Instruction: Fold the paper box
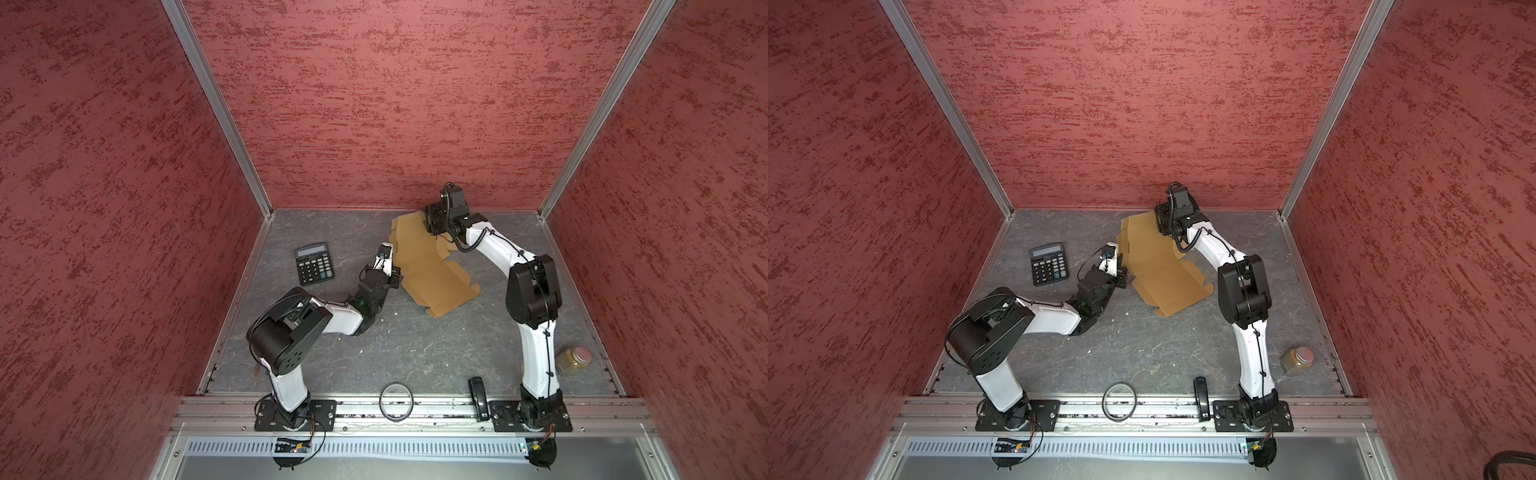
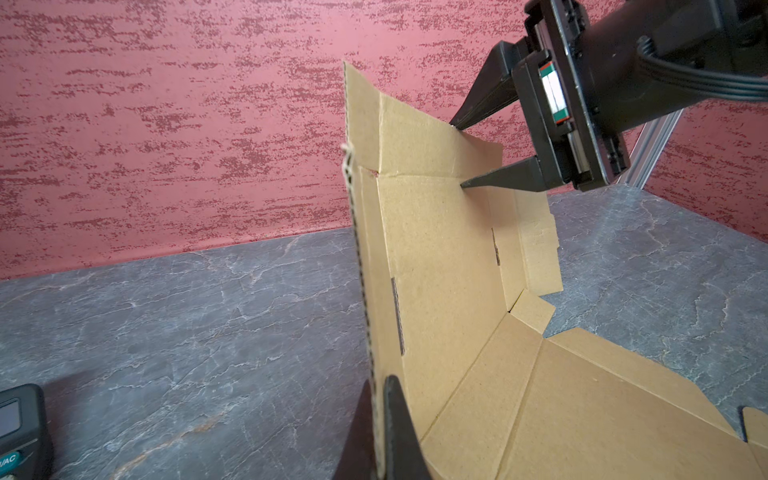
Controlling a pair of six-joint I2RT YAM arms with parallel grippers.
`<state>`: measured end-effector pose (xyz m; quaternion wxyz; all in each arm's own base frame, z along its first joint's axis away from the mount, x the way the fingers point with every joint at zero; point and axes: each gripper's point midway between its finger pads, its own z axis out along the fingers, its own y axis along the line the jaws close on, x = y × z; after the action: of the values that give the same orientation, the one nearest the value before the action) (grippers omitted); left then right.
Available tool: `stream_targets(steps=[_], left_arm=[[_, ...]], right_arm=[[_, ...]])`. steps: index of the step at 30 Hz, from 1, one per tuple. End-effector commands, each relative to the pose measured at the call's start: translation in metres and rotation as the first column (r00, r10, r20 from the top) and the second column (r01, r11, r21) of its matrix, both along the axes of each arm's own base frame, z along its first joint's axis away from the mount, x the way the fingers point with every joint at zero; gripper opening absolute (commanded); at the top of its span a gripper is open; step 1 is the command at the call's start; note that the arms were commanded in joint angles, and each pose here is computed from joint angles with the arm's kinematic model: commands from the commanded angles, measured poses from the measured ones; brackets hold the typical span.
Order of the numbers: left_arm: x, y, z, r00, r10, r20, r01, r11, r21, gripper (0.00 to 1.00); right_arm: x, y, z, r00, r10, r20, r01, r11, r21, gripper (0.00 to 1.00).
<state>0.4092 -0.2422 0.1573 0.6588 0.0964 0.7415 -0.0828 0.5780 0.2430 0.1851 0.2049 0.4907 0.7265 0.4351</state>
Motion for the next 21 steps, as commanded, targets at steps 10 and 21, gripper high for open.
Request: stream_targets(steps=[10, 21], left_arm=[[0.004, -0.009, -0.004, 1.000, -0.011, -0.010, 0.012, 1.000, 0.014, 0.00], [0.009, -0.003, -0.011, 0.999, 0.003, -0.043, -0.003, 1.000, -0.008, 0.00]], right_arm=[[-0.004, 0.000, 0.000, 0.999, -0.034, -0.017, 0.034, 0.999, 0.040, 0.32], [-0.013, -0.005, -0.004, 0.999, -0.048, -0.014, 0.048, 0.998, 0.046, 0.26]])
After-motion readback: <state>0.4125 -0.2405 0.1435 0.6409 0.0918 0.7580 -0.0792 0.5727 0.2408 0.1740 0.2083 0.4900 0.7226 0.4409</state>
